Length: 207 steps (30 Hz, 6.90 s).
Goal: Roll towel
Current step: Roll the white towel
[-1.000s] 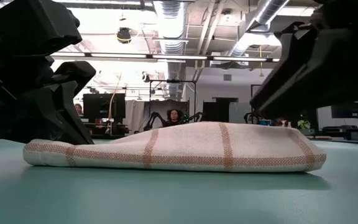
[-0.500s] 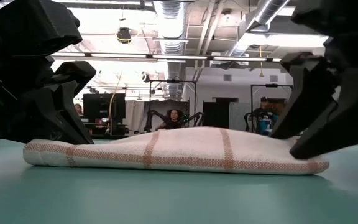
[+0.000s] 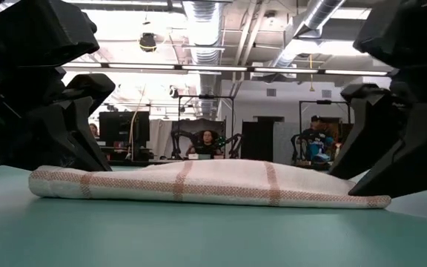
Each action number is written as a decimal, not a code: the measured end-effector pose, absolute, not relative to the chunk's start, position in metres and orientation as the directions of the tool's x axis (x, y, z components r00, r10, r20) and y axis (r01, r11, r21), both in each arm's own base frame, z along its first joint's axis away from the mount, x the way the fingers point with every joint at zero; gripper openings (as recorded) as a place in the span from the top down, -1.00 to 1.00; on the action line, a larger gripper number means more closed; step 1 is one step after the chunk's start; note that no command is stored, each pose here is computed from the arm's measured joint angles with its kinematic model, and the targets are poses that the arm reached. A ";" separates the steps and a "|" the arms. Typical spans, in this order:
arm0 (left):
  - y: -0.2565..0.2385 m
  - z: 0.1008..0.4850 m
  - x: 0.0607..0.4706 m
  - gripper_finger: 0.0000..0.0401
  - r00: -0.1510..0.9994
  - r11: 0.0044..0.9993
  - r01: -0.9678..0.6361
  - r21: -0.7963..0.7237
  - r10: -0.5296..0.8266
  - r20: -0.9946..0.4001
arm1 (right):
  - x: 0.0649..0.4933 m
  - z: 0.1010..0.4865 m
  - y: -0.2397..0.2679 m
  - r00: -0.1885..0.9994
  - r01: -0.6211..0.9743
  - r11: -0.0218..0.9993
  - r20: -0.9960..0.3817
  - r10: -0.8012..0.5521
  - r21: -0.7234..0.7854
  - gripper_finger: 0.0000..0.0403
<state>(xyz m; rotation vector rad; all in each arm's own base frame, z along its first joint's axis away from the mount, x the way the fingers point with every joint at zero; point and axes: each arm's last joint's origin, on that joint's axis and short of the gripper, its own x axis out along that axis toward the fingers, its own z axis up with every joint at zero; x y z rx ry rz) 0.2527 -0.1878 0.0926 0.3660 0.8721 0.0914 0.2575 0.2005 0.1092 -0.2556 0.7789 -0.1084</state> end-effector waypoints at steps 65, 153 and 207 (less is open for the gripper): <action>-0.193 0.161 0.256 1.00 0.837 0.904 0.142 0.402 0.107 -0.536 | 0.279 0.105 0.219 0.572 -0.017 0.998 -0.819 -0.042 -0.064 0.91; -0.226 0.158 0.266 1.00 0.834 0.906 0.220 0.362 0.018 -0.551 | 0.328 0.175 0.083 0.350 0.409 0.522 -0.657 0.668 0.749 0.90; -0.158 0.093 0.243 1.00 0.737 0.957 0.181 0.225 0.019 -0.676 | 0.321 0.168 0.077 0.412 0.144 0.897 -0.849 0.330 0.419 0.05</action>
